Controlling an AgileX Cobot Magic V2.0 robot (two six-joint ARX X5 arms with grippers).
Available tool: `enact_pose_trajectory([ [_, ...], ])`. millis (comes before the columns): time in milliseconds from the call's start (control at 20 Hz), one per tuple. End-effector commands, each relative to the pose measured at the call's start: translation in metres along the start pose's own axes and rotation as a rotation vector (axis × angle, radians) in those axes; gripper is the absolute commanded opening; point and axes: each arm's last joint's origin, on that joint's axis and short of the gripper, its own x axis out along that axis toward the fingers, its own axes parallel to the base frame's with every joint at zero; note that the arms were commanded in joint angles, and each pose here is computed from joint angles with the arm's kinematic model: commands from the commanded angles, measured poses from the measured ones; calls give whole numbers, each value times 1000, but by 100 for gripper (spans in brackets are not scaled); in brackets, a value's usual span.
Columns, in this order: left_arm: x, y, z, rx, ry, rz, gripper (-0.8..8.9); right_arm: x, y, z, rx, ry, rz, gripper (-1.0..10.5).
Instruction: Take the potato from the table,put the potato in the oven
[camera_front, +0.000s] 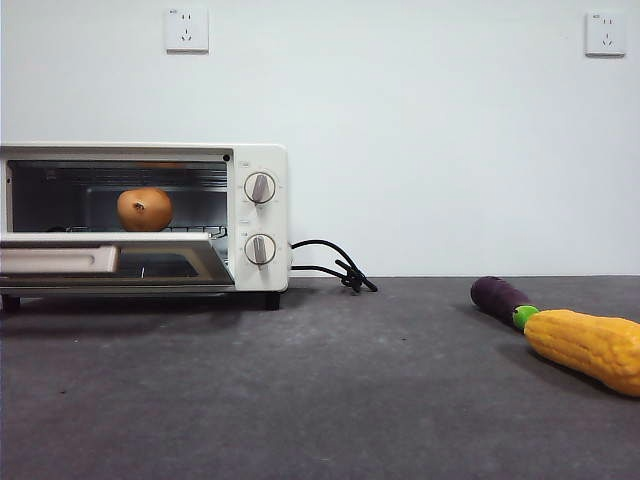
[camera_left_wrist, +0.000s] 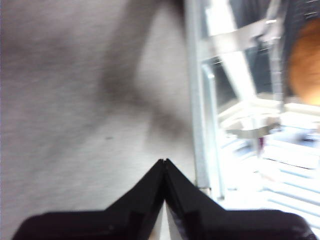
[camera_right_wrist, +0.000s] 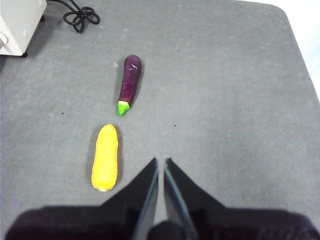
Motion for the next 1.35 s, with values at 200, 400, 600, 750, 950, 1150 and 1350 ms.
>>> enact_pose_trajectory([
  [200,-4,-4,8,-22,-10,-142,-8,2,0,-4,-6,30,-7,28],
  [400,-8,-12,16,-3,-30,-215,-8,2,0,-4,-7,30,-8,28],
  [600,-12,-26,24,28,-48,-232,-8,2,0,-4,-7,30,-8,28],
  [750,-17,-43,35,51,-65,-240,-8,2,0,-4,-6,30,-8,28],
  [950,-20,-75,48,160,-80,-251,-8,2,0,-4,-6,30,-8,28],
  [1150,-3,-99,44,225,-41,-249,-8,2,0,-4,-6,29,-9,29],
  [1350,6,-119,33,268,-7,-251,-8,2,-1,-4,-6,25,-28,32],
])
